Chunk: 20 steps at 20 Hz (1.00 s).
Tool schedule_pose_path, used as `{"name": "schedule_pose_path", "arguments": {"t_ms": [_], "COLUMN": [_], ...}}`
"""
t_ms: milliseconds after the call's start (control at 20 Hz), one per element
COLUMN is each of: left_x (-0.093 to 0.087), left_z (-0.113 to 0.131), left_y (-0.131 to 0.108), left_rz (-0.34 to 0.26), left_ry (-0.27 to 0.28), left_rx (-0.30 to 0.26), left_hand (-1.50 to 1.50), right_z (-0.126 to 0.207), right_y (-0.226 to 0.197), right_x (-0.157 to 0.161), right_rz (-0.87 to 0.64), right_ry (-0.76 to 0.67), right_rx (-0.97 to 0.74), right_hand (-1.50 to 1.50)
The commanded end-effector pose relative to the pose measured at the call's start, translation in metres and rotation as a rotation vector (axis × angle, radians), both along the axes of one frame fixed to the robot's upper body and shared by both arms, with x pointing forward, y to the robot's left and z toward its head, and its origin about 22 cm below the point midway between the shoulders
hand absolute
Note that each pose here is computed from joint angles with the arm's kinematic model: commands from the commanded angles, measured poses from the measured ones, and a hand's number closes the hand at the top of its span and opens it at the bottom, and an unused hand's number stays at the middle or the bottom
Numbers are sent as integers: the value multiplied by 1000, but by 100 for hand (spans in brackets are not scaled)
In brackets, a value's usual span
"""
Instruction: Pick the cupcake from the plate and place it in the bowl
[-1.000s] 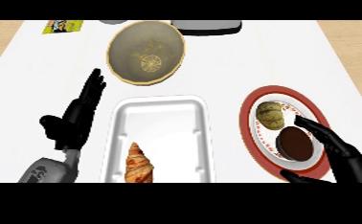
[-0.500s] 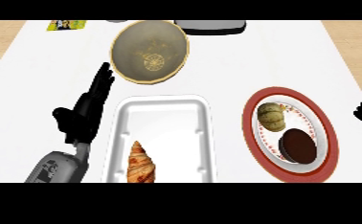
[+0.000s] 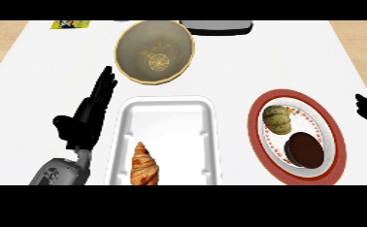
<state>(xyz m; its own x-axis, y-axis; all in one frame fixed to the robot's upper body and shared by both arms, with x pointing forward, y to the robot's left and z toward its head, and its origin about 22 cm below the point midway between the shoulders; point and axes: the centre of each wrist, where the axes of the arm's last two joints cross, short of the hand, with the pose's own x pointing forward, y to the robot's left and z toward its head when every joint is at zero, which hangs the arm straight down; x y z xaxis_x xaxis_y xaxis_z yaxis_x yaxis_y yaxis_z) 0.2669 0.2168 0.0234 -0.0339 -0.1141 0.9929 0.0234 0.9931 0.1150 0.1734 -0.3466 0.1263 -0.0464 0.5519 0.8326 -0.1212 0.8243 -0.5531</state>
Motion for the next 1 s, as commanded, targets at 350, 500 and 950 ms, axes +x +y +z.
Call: {"name": "schedule_pose_path", "arguments": {"t_ms": [350, 500, 950], "left_x": [10, -3, 4], "left_z": [18, 7, 12], "left_y": [-3, -1, -14], "left_rz": [2, 7, 4], "left_ry": [11, 8, 7], "left_rx": [8, -12, -3], "left_hand": [0, 0, 0], "right_z": [-31, -43, -43], "right_y": [-16, -12, -4], "right_x": [21, 10, 0], "right_rz": [43, 67, 95], "right_ry": [238, 230, 205], "right_rx": [-103, -64, 59], "right_hand": [-150, -150, -150]}}
